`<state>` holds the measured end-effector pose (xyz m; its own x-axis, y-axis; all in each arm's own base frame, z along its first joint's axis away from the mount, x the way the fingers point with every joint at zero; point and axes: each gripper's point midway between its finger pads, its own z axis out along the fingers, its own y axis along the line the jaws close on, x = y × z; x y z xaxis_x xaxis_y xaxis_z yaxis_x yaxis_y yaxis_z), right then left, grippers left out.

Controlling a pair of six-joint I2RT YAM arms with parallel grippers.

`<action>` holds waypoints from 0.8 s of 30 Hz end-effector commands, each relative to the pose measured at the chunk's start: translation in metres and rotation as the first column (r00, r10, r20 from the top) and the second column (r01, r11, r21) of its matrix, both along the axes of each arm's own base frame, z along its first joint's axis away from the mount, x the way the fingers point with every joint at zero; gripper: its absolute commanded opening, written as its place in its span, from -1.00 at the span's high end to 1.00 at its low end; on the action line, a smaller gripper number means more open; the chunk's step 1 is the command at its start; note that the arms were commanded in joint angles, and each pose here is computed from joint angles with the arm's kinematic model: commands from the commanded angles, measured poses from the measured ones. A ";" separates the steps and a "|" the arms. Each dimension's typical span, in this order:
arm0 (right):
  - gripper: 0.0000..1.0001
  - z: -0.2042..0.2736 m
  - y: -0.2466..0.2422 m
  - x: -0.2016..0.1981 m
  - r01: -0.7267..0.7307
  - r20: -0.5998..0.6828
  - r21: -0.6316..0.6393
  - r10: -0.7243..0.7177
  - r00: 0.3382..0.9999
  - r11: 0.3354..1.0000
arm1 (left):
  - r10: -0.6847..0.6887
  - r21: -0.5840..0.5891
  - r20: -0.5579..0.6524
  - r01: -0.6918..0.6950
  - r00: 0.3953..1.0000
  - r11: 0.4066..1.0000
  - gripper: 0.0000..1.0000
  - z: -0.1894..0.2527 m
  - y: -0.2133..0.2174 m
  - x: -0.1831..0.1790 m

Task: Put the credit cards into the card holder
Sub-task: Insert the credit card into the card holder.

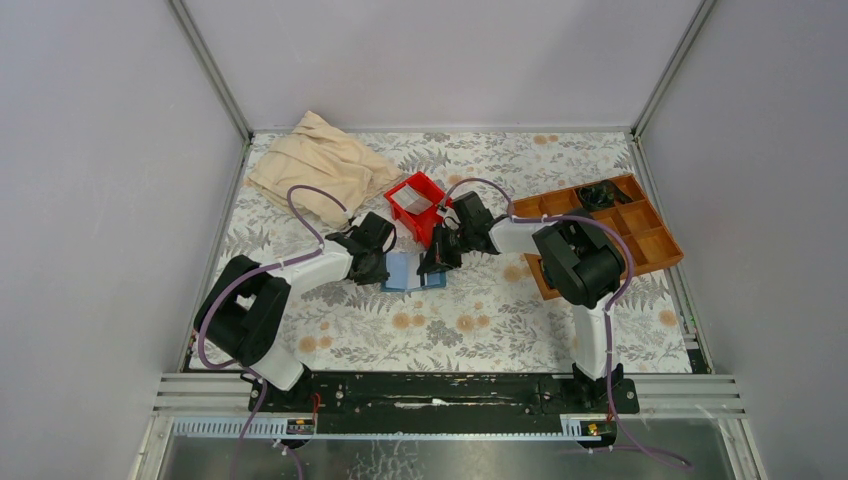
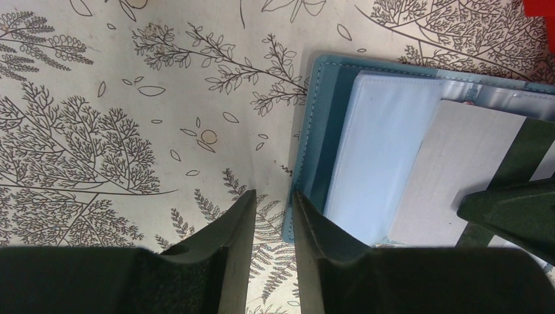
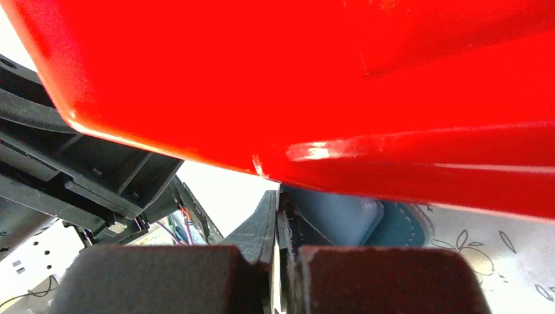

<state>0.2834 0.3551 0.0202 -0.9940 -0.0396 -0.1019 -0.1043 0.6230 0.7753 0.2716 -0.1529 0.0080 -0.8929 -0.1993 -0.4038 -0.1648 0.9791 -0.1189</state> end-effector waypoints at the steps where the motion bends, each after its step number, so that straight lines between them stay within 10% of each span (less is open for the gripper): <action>1: 1.00 -0.024 -0.001 -0.012 -0.027 -0.023 -0.077 0.026 0.999 0.997 | 0.001 0.042 -0.109 0.004 0.994 0.999 0.33 -0.037 0.011 -0.022; 24: 1.00 -0.032 0.014 -0.022 0.115 -0.101 -0.060 -0.121 0.988 0.992 | -0.001 0.038 -0.133 0.007 0.991 0.999 0.35 -0.042 0.011 -0.030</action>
